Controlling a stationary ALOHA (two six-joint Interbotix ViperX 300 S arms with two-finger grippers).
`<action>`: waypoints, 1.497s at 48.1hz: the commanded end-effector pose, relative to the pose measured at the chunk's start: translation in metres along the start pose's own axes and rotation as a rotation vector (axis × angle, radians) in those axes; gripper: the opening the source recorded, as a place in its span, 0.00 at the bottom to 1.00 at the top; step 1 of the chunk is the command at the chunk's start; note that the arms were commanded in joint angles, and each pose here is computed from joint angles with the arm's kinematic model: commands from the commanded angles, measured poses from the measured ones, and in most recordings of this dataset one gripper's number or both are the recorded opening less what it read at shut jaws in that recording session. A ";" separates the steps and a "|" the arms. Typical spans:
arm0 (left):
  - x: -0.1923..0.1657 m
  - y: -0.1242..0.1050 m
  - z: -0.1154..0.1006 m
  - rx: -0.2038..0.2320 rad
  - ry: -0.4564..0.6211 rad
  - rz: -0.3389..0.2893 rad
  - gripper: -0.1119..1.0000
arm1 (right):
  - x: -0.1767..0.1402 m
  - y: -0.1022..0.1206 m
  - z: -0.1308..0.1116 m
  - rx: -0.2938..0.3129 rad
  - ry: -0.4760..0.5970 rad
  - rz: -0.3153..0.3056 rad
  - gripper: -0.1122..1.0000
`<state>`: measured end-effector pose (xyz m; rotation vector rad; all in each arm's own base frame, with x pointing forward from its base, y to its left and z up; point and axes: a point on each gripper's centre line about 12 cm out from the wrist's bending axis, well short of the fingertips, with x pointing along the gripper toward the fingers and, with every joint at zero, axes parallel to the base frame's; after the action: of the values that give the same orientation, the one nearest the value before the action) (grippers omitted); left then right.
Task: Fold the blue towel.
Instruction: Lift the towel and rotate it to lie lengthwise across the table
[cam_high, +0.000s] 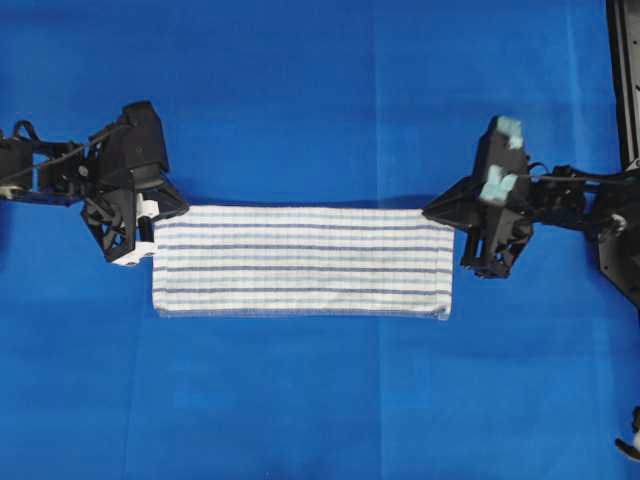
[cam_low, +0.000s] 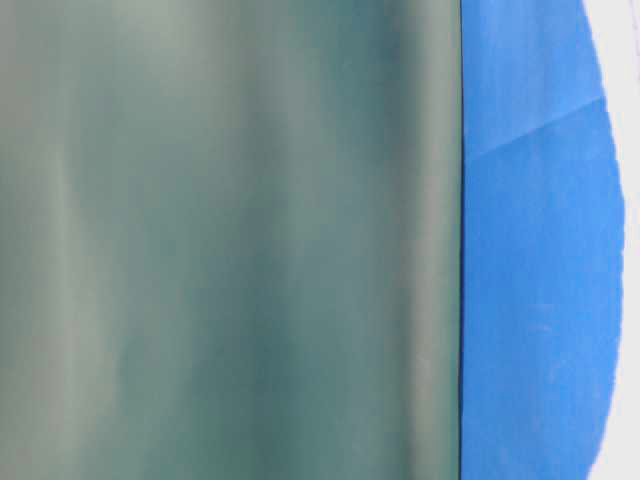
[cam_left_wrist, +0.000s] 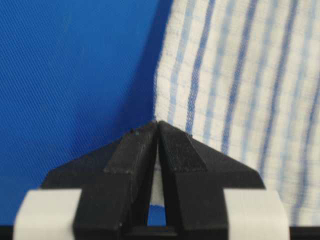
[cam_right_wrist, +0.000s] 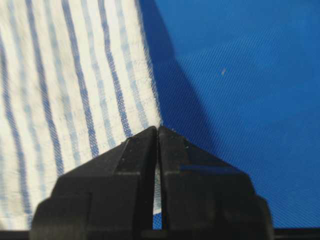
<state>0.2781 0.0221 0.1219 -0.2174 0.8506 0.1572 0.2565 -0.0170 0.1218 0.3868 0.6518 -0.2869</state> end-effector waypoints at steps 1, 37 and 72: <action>-0.017 -0.005 0.022 0.004 -0.062 -0.016 0.11 | -0.012 0.003 0.014 0.010 -0.042 0.028 0.11; -0.044 -0.066 0.065 -0.020 -0.255 -0.199 0.11 | -0.027 0.000 0.065 -0.024 -0.138 0.037 0.11; 0.010 -0.142 0.169 -0.021 -0.386 -0.312 0.11 | -0.012 -0.046 0.169 -0.120 -0.306 -0.146 0.11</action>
<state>0.4254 -0.0675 0.2195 -0.3208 0.4965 -0.0638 0.3145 -0.1222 0.2237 0.1923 0.4397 -0.4217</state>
